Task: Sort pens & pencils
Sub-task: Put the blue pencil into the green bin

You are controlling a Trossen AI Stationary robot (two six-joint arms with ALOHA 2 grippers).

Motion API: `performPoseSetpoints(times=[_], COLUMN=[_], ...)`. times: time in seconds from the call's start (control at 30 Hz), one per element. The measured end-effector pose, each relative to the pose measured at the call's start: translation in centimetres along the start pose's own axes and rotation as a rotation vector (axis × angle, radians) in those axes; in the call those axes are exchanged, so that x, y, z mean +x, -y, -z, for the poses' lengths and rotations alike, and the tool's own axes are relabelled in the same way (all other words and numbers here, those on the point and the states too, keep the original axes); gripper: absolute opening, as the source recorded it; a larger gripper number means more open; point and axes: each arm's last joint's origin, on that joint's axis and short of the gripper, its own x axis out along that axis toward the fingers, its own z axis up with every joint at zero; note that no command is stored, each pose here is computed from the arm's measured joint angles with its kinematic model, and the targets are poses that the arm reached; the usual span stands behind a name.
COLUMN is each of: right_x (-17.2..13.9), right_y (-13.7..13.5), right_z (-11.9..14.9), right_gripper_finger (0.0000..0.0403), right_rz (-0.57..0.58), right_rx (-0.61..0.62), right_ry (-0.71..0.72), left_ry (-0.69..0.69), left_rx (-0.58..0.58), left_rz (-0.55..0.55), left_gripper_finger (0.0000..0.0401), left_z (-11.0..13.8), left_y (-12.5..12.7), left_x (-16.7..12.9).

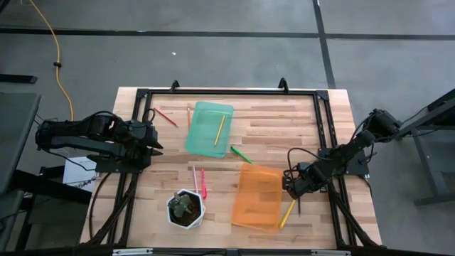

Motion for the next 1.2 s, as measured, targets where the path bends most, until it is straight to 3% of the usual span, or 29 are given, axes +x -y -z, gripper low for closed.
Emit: performPoseSetpoints(times=[0.67, 0.87, 1.2], right_x=[-1.7, -3.9, -8.7], right_y=[-1.3, -1.7, -1.6], right_z=[0.5, 0.1, -1.8], right_gripper_finger=[0.0009, 0.0009, 0.0009], right_rz=[-0.027, 0.015, -0.074], right_rx=[0.01, 0.026, 0.06], right_ry=[0.028, 0.114, 0.255], left_ry=[0.001, 0.002, 0.002], left_rx=[0.004, 0.016, 0.023], left_rz=[0.0, 0.001, 0.001], left_gripper_finger=[0.0108, 0.0108, 0.0108], left_z=[0.0, 0.0, 0.0], left_y=[0.0, 0.0, 0.0], left_x=[0.0, 0.0, 0.0])
